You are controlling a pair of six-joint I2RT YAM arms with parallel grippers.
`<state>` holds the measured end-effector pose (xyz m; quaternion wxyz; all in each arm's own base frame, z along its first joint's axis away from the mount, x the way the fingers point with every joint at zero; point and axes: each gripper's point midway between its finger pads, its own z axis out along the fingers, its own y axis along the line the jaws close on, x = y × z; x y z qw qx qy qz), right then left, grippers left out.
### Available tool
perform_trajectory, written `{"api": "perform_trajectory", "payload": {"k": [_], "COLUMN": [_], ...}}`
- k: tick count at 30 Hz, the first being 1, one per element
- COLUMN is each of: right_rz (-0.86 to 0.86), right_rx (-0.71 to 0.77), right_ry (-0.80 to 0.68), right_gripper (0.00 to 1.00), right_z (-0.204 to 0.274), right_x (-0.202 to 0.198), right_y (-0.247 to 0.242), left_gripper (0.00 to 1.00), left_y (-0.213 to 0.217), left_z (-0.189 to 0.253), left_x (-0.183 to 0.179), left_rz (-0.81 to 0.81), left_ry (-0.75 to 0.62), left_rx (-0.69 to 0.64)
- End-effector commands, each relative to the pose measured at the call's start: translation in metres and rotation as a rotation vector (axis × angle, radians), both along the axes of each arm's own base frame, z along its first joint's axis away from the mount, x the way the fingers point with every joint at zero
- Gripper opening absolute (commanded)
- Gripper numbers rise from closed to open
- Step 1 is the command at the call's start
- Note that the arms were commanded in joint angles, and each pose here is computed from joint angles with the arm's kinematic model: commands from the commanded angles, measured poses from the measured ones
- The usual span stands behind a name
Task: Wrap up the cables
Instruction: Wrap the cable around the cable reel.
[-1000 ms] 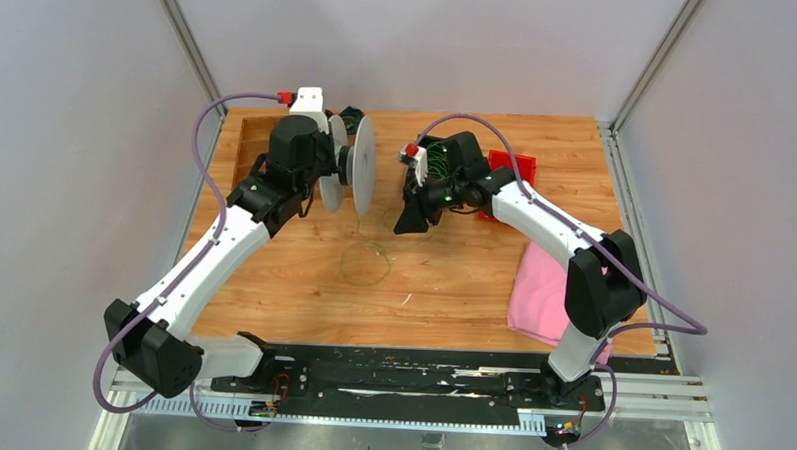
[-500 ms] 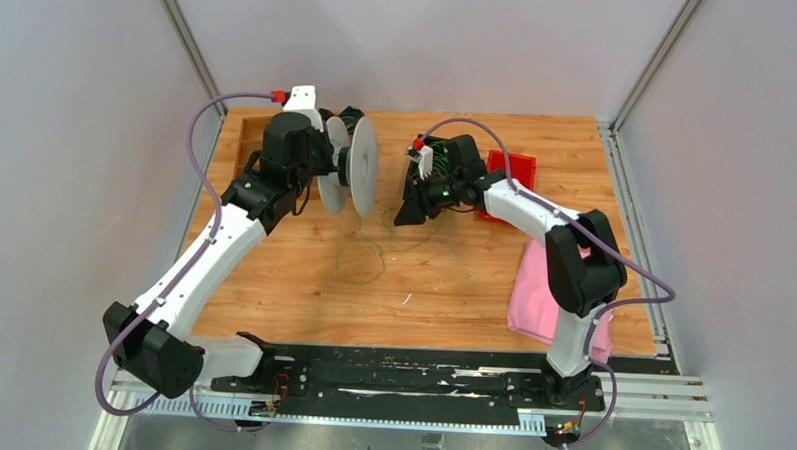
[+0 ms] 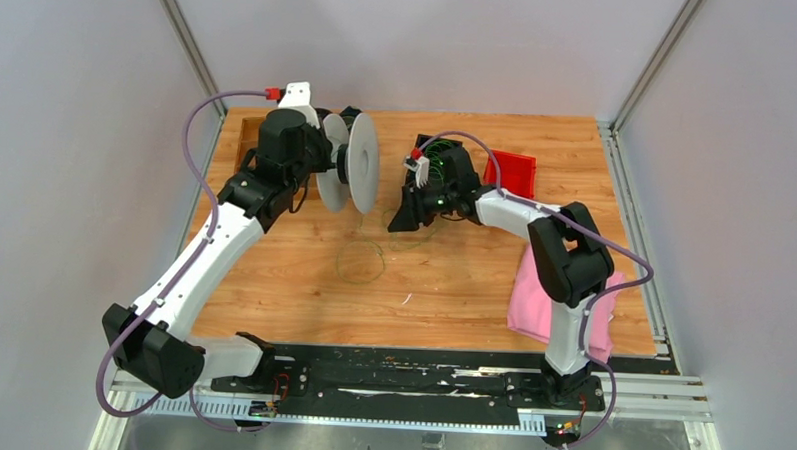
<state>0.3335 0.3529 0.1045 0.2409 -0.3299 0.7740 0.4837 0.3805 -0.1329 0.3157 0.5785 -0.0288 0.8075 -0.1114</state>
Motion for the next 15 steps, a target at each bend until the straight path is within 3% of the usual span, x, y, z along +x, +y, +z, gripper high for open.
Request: {"api": "perform_trajectory", "payload": {"k": [1,10,15], "right_rz": [0.024,0.090,0.059], "right_rx": [0.023,0.052,0.019], "right_ry": [-0.070,-0.135,-0.165], "right_gripper": [0.42,0.41,0.40], "right_z": [0.012,0.023,0.019], "right_x": [-0.014,-0.050,-0.037], "right_y": [-0.001,0.014,0.015], "left_gripper": [0.00,0.00,0.00], "left_y": [0.004,0.009,0.015], "left_z": [0.046,0.053,0.061], "left_x": [0.004,0.004,0.002], "left_rz": [0.019,0.029,0.031], "left_ry": [-0.120,-0.117,-0.128], "left_rx": [-0.072,-0.110,-0.131]}}
